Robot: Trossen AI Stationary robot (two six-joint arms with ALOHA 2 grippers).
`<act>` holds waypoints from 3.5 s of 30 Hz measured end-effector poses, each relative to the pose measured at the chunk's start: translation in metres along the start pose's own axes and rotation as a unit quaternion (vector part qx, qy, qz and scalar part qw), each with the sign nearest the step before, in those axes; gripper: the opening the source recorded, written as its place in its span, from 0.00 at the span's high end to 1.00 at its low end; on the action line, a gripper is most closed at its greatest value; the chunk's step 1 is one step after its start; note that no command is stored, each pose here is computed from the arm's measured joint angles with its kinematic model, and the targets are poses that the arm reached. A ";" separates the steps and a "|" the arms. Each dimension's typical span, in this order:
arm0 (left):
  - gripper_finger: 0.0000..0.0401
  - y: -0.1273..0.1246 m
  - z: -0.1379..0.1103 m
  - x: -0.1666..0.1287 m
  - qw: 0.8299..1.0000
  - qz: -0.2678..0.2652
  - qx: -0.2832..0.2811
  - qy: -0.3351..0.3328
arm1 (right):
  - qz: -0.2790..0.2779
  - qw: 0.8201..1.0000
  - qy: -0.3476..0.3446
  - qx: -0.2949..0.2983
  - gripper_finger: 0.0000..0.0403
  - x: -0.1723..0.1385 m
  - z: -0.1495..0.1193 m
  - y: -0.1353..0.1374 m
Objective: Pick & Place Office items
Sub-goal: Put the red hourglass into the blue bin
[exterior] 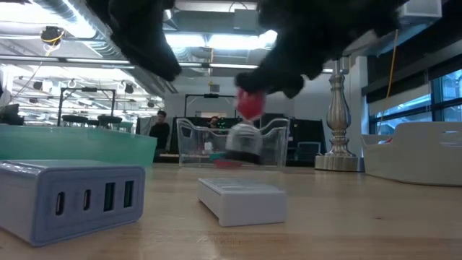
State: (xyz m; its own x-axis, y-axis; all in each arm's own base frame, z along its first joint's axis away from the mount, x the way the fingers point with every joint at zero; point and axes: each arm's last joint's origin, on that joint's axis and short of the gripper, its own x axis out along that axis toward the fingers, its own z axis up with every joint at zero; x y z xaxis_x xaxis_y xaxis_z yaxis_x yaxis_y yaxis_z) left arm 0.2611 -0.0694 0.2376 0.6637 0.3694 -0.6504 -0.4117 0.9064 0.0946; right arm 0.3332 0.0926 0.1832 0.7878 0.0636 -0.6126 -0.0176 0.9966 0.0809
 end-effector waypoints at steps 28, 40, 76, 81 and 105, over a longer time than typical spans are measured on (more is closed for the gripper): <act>0.25 0.050 -0.001 -0.059 0.990 0.069 -0.120 -0.028 | -0.061 0.997 0.035 -0.036 0.46 0.106 0.072 -0.031; 0.25 0.050 -0.001 -0.059 0.990 0.069 -0.116 -0.026 | -0.049 0.997 0.042 -0.048 0.31 0.107 0.070 -0.030; 0.25 0.021 -0.035 -0.032 0.994 -0.074 0.016 -0.077 | -0.311 0.915 0.236 -0.101 0.15 -0.012 0.068 -0.029; 0.25 0.023 -0.040 -0.021 0.993 -0.067 -0.003 -0.101 | -0.331 0.905 0.251 -0.086 0.15 -0.032 0.049 -0.034; 0.25 -0.003 -0.050 0.026 0.988 -0.077 0.073 -0.109 | -0.342 0.926 0.143 0.073 0.15 -0.087 -0.013 -0.050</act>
State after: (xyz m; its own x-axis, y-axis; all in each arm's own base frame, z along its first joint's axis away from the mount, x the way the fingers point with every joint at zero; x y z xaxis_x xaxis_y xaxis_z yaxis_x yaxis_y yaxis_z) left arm 0.2482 -0.0724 0.1832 0.8368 0.2456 -0.4894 -0.2111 0.9694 0.1255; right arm 0.2579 0.0376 0.2224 0.3881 -0.5477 -0.7413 0.5256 0.7922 -0.3101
